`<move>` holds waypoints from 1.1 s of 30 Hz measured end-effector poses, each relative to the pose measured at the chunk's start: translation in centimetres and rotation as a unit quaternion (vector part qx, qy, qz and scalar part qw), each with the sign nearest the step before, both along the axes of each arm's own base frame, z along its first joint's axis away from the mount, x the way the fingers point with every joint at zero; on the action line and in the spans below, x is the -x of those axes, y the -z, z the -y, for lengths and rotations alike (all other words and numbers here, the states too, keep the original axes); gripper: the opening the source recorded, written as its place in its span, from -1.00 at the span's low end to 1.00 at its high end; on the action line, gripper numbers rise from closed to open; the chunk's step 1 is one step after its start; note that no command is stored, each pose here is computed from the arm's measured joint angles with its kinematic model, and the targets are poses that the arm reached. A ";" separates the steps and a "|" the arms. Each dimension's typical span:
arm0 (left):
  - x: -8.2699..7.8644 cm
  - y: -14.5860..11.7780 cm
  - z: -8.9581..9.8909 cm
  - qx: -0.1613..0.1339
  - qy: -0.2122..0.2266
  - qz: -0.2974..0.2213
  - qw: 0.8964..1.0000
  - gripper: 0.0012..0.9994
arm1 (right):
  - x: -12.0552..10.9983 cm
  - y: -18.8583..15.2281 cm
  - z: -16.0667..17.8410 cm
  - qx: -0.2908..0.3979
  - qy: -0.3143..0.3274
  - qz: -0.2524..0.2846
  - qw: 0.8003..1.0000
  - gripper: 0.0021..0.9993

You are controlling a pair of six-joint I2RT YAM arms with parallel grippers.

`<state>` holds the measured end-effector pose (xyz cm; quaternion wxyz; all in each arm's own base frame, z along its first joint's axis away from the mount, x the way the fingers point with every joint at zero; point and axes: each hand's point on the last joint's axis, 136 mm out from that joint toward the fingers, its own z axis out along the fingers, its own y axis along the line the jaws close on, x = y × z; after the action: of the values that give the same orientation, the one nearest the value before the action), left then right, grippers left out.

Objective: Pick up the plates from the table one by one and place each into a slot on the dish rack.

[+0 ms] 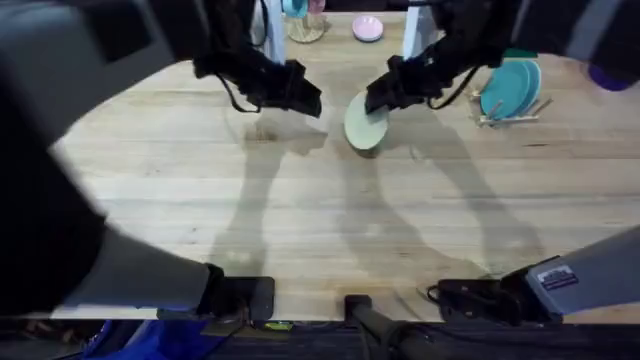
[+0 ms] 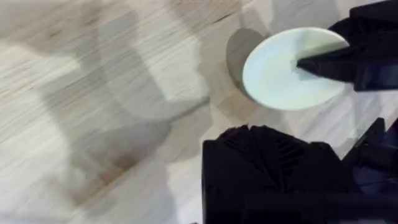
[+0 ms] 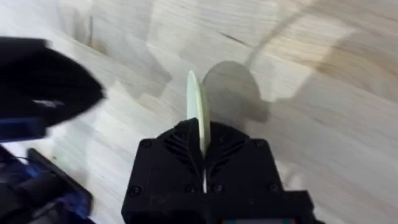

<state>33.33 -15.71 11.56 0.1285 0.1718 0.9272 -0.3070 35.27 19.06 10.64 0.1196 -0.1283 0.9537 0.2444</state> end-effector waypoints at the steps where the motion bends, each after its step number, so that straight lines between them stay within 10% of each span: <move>1: 0.2 -0.9 -0.3 -0.006 -0.001 0.012 1.000 -0.92 | 0.2 -0.5 0.4 0.010 -0.003 0.008 1.000 -0.95; 17: 6.3 -10.7 -5.5 -0.111 -0.052 0.148 0.981 -0.92 | 2.4 -14.1 8.3 0.160 0.027 0.247 0.955 -0.95; 32: 8.1 -12.5 -7.4 -0.148 -0.075 0.182 0.969 -0.92 | 6.7 -18.1 14.2 0.266 0.073 0.292 0.916 -0.94; 33: 8.1 -12.5 -7.4 -0.150 -0.074 0.183 0.969 -0.03 | 6.9 -18.4 14.4 0.269 0.077 0.297 0.913 -0.94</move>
<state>25.22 -8.26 24.06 0.2914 0.1729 0.9335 -0.1176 28.37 4.64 29.05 0.3766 -0.1483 0.9109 -0.0802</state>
